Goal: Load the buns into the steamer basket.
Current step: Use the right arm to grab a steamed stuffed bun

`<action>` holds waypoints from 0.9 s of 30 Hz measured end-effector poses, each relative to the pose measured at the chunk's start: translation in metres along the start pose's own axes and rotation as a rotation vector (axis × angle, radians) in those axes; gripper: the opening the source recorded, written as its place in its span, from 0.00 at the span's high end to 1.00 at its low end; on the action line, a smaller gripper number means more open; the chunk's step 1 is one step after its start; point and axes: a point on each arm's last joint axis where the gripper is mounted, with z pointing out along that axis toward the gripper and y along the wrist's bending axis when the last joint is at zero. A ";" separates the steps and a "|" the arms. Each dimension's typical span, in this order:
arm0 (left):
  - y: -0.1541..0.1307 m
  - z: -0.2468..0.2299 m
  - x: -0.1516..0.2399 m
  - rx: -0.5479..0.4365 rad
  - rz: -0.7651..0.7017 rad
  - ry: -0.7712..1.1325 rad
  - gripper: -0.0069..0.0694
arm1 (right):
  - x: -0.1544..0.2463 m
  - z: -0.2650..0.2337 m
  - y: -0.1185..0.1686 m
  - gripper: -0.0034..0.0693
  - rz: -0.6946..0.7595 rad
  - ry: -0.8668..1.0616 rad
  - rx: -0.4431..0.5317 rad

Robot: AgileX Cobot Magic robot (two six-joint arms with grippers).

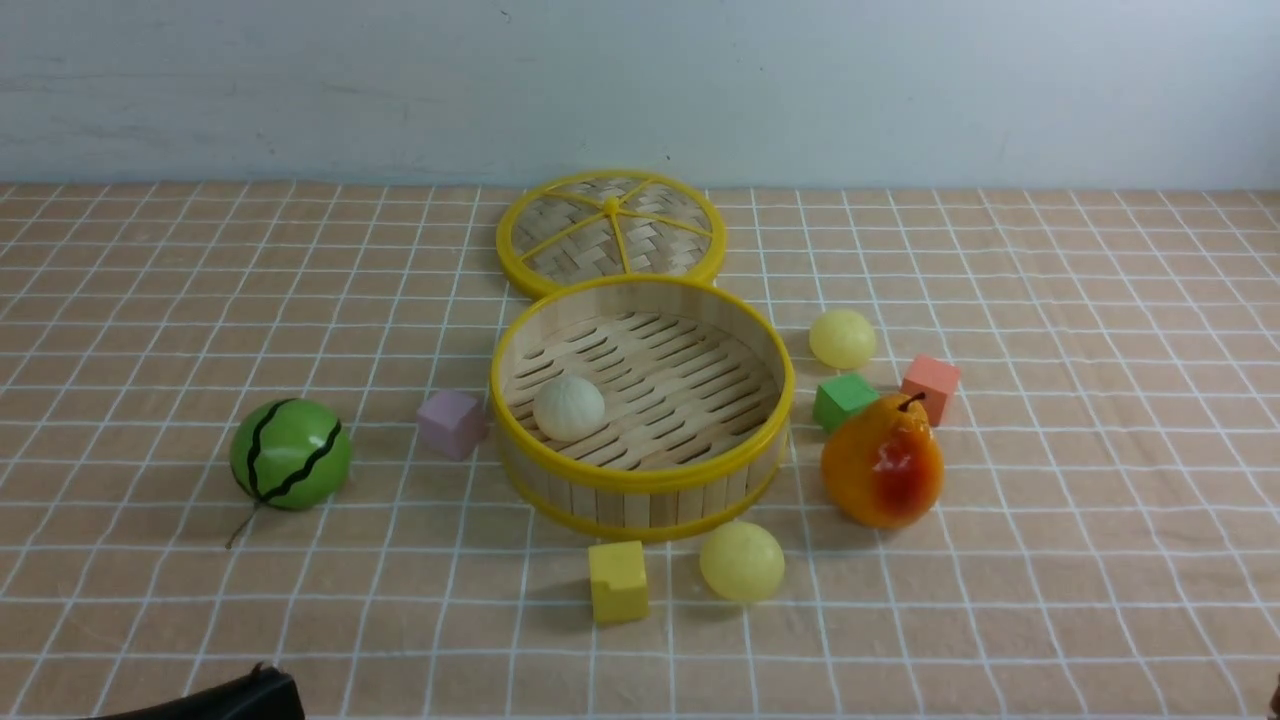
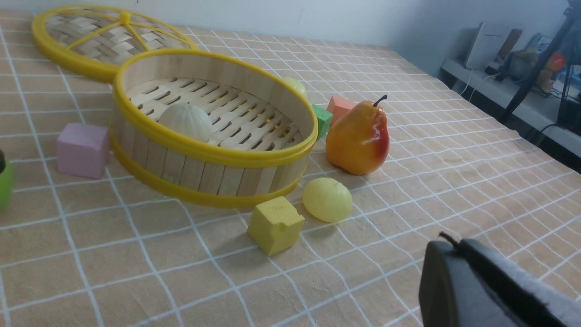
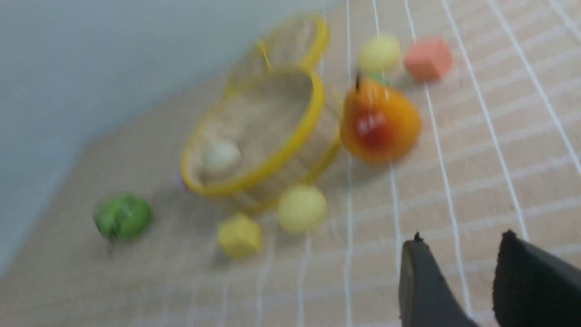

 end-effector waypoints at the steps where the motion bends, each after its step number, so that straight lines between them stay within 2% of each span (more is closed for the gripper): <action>1: 0.000 0.000 0.000 0.000 0.000 0.000 0.93 | -0.013 0.005 0.006 0.62 -0.059 0.110 0.052; 2: 0.000 0.000 0.000 0.000 0.000 0.000 0.93 | -0.028 0.016 0.010 0.62 -0.116 0.266 0.131; 3: 0.000 0.000 0.000 0.000 0.000 0.000 0.93 | -0.029 0.017 0.010 0.62 -0.122 0.295 0.143; 4: 0.000 0.000 0.000 0.000 0.000 0.000 0.93 | -0.045 0.035 0.012 0.62 -0.155 0.416 0.217; 8: 0.000 0.000 0.000 0.000 0.000 0.000 0.93 | -0.067 0.074 0.012 0.63 -0.178 0.560 0.273; 10: 0.000 0.000 0.000 0.000 0.000 0.000 0.93 | -0.072 0.098 0.017 0.67 -0.198 0.623 0.256; 14: 0.000 0.000 0.000 0.000 0.000 0.000 0.93 | -0.070 0.160 0.052 0.75 -0.322 0.731 0.161; 16: 0.000 0.000 0.000 0.000 0.000 0.000 0.93 | -0.064 0.176 0.063 0.75 -0.363 0.756 0.140; 17: 0.000 0.000 0.000 0.000 0.000 0.000 0.93 | -0.060 0.196 0.079 0.75 -0.410 0.763 0.115; 21: 0.000 0.000 0.000 0.000 0.000 0.000 0.93 | -0.044 0.244 0.109 0.70 -0.505 0.796 0.093; 27: 0.000 0.000 0.000 0.000 0.000 0.001 0.92 | -0.036 0.288 0.119 0.52 -0.527 0.781 0.090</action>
